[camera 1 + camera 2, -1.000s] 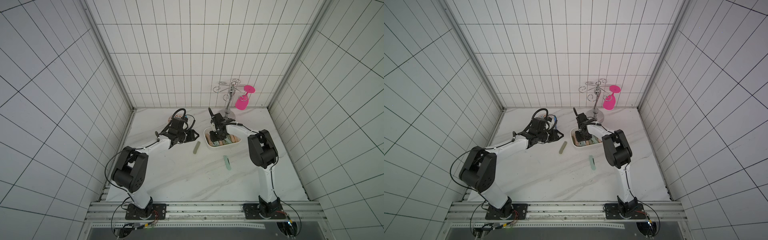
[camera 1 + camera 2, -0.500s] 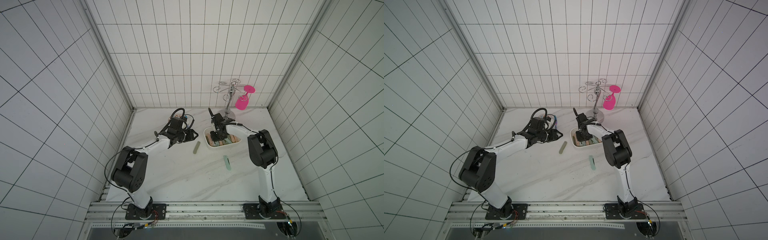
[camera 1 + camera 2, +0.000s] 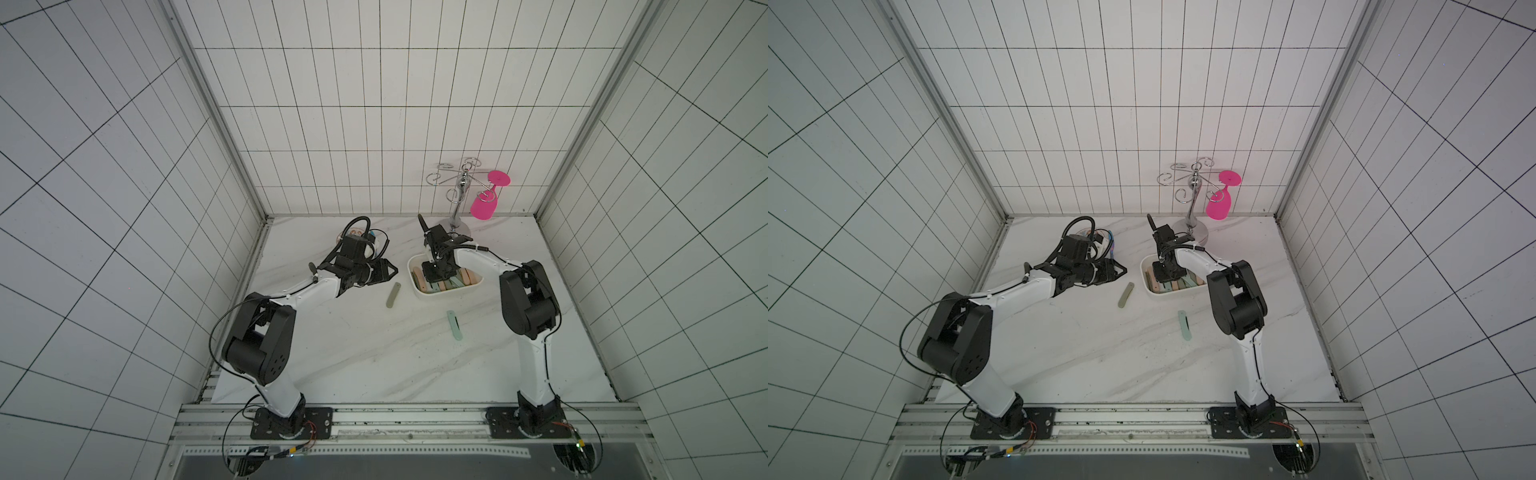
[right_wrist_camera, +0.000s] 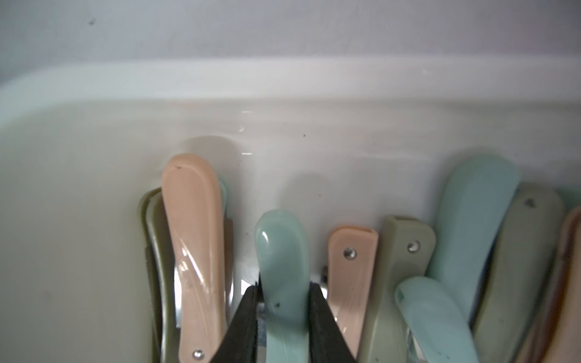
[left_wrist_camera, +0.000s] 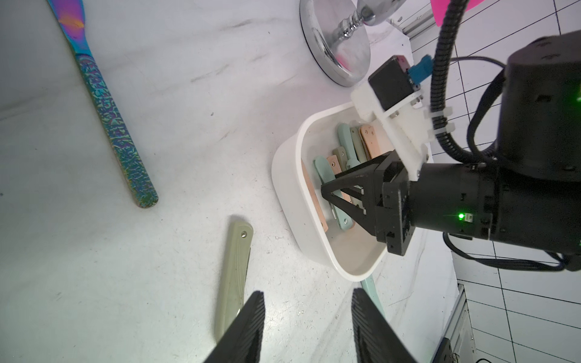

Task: Take the fruit knife out of the storage box
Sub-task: Pick up the fruit knife from the storage box.

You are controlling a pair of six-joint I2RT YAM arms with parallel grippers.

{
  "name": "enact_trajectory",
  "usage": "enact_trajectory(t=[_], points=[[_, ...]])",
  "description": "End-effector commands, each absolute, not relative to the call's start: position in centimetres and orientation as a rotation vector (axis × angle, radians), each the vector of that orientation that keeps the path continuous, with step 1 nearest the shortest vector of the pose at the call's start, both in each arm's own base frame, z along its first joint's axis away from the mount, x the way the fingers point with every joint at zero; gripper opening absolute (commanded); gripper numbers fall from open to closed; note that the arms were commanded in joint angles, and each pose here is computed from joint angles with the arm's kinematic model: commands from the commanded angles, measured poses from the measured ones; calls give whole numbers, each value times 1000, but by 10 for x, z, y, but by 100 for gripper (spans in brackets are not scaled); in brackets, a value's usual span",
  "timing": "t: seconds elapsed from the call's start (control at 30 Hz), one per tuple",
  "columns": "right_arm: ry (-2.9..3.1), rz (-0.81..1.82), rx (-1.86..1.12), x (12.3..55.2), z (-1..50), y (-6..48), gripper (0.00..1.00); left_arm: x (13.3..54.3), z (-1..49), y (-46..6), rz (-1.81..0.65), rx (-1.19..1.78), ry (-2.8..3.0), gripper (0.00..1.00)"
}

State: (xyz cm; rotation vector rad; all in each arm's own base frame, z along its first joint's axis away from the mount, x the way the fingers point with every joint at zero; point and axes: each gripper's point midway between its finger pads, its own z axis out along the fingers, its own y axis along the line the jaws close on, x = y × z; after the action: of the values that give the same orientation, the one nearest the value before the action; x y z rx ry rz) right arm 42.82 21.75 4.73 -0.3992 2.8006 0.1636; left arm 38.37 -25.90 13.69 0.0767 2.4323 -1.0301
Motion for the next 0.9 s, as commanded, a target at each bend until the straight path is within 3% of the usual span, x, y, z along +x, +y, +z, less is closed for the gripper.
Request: enact_trajectory(t=[0.0, 0.5, 0.87], points=[[2730, 229, -399, 432, 90, 224, 0, 386, 163, -269, -1080, 120, 2355, 48], [2614, 550, -471, 383, 152, 246, 0, 380, 194, -295, -1366, 88, 2254, 52], [2566, 696, -560, 337, 166, 273, 0, 372, 198, -306, -1490, 53, 2215, 55]])
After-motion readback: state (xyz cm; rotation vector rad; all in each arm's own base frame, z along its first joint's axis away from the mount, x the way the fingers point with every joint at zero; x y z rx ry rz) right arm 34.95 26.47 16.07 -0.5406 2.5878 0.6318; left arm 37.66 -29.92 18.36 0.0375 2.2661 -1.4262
